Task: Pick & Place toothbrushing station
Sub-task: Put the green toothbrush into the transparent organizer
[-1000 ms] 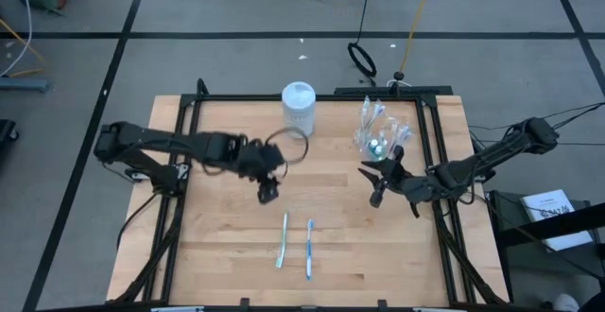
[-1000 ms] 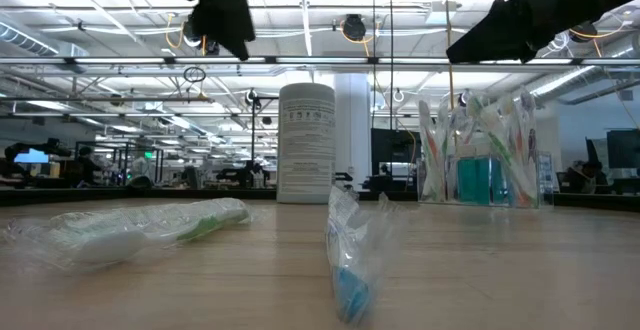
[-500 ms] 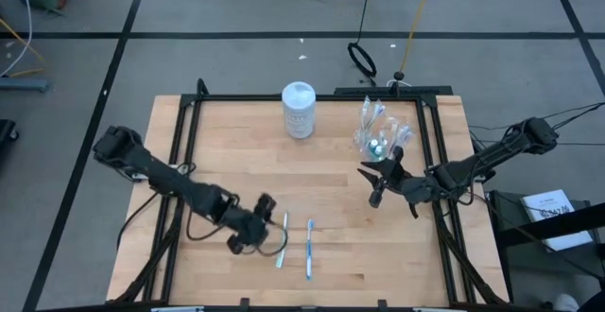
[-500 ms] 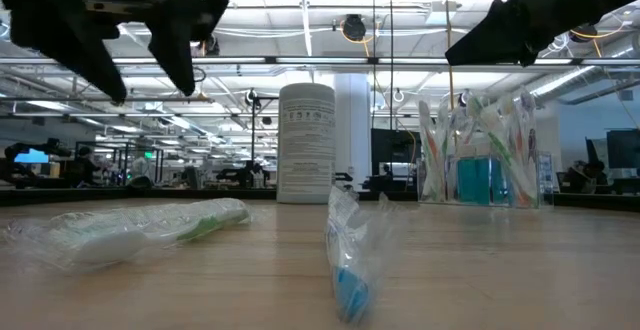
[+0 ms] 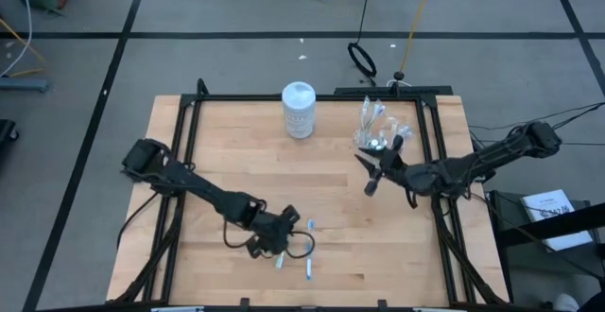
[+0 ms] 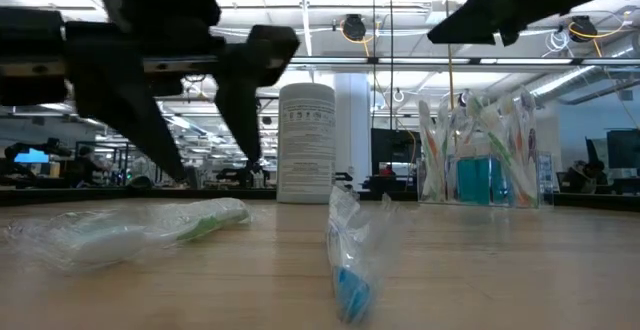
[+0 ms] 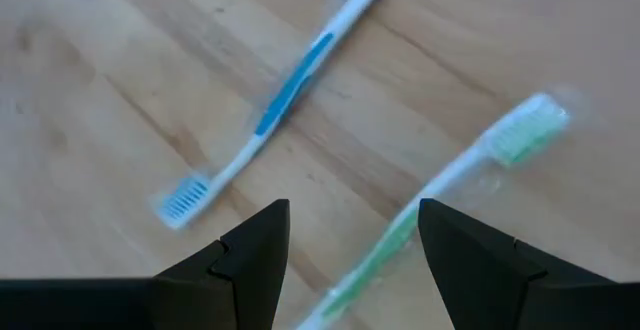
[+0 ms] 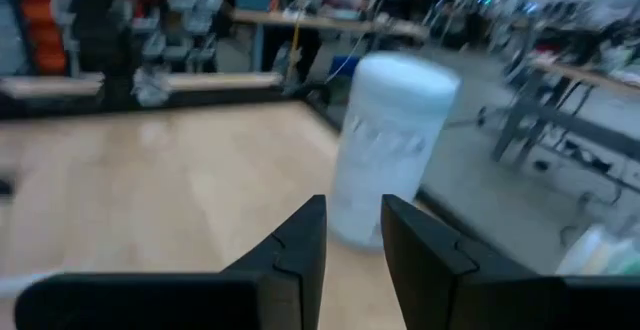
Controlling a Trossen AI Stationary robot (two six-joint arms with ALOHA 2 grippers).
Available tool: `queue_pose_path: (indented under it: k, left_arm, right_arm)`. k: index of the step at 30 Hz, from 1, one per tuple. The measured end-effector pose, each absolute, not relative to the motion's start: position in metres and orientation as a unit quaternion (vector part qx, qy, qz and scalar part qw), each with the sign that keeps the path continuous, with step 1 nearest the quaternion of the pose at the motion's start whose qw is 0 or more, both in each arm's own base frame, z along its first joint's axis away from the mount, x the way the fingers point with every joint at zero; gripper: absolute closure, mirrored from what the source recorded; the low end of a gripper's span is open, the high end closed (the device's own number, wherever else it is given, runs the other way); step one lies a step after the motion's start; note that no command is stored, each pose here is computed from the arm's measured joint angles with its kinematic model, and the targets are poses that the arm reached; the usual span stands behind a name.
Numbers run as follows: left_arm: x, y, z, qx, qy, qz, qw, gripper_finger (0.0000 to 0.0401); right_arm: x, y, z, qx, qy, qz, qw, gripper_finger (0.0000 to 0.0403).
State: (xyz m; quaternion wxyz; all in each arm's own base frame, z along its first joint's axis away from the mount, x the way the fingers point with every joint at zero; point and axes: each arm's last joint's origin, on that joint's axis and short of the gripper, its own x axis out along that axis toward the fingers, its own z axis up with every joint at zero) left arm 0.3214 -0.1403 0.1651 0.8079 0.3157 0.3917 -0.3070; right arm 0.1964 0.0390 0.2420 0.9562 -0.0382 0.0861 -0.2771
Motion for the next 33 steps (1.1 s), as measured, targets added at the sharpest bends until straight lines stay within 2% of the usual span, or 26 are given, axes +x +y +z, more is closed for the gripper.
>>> queue_pose_path:
  k: [5, 9, 16, 19, 23, 28, 33]
  left_arm:
    - [0.338, -0.143, 0.171, 0.406, 0.361, -0.347, 0.765, 0.0174]
    - [0.343, -0.141, 0.175, 0.415, 0.376, -0.354, 0.749, 0.0174]
    - [0.343, -0.134, 0.170, 0.389, 0.398, -0.364, 0.747, 0.0174]
    - [0.343, -0.134, 0.155, 0.393, 0.413, -0.382, 0.727, 0.0174]
    - [0.345, -0.133, 0.142, 0.416, 0.411, -0.401, 0.705, 0.0174]
    - [0.347, -0.128, 0.141, 0.419, 0.401, -0.421, 0.698, 0.0181]
    - [0.349, -0.120, 0.142, 0.397, 0.411, -0.415, 0.708, 0.0245]
  right_arm:
    - [0.199, 0.027, 0.246, -0.039, 0.071, -0.303, 0.949, 0.0314]
    - [0.200, 0.027, 0.244, -0.055, 0.086, -0.298, 0.949, 0.0314]
    - [0.204, 0.034, 0.245, -0.044, 0.082, -0.155, 0.984, 0.0310]
    - [0.204, 0.036, 0.244, -0.042, 0.084, -0.122, 0.988, 0.0297]
    - [0.204, 0.036, 0.239, -0.052, 0.108, -0.132, 0.984, 0.0270]
    - [0.204, 0.032, 0.239, -0.058, 0.106, -0.191, 0.974, 0.0240]
    - [0.202, 0.030, 0.241, -0.063, 0.103, -0.218, 0.968, 0.0229]
